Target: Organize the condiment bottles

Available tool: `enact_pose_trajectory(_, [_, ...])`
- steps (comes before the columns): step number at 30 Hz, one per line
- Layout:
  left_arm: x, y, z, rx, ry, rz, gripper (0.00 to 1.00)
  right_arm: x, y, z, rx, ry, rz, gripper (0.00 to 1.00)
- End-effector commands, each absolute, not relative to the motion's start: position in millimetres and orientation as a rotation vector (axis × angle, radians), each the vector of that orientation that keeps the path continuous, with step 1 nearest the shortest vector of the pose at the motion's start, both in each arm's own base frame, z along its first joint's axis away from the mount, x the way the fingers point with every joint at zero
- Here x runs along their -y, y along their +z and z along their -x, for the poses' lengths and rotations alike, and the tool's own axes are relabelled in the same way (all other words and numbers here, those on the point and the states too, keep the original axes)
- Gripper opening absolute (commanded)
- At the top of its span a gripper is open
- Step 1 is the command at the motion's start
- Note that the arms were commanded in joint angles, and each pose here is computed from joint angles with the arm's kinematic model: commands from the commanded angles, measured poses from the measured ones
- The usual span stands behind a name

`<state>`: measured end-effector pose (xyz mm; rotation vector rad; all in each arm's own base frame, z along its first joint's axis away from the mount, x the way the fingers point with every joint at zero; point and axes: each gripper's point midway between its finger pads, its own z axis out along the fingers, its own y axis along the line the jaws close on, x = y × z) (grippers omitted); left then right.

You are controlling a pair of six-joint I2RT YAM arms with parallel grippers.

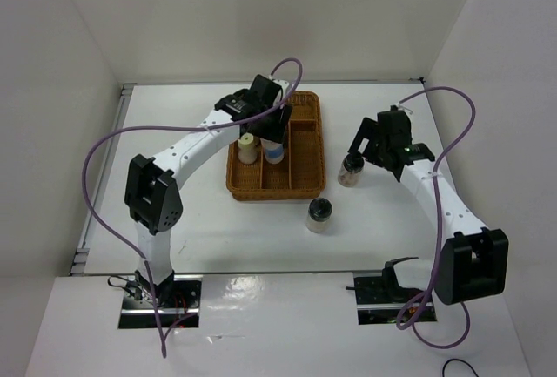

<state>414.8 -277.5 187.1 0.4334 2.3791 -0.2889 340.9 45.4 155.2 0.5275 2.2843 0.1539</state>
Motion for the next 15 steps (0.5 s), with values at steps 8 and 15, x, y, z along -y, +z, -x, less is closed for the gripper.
enact_pose_trajectory(8, [292,182,-446,-2.310,-0.304,-0.437,0.52,-52,176,-372,-2.231,0.197,-0.491,0.99])
enact_pose_trajectory(15, [290,168,-455,-2.312,-0.186,-0.440,0.59,-52,175,-374,-2.245,0.184,-0.471,0.96])
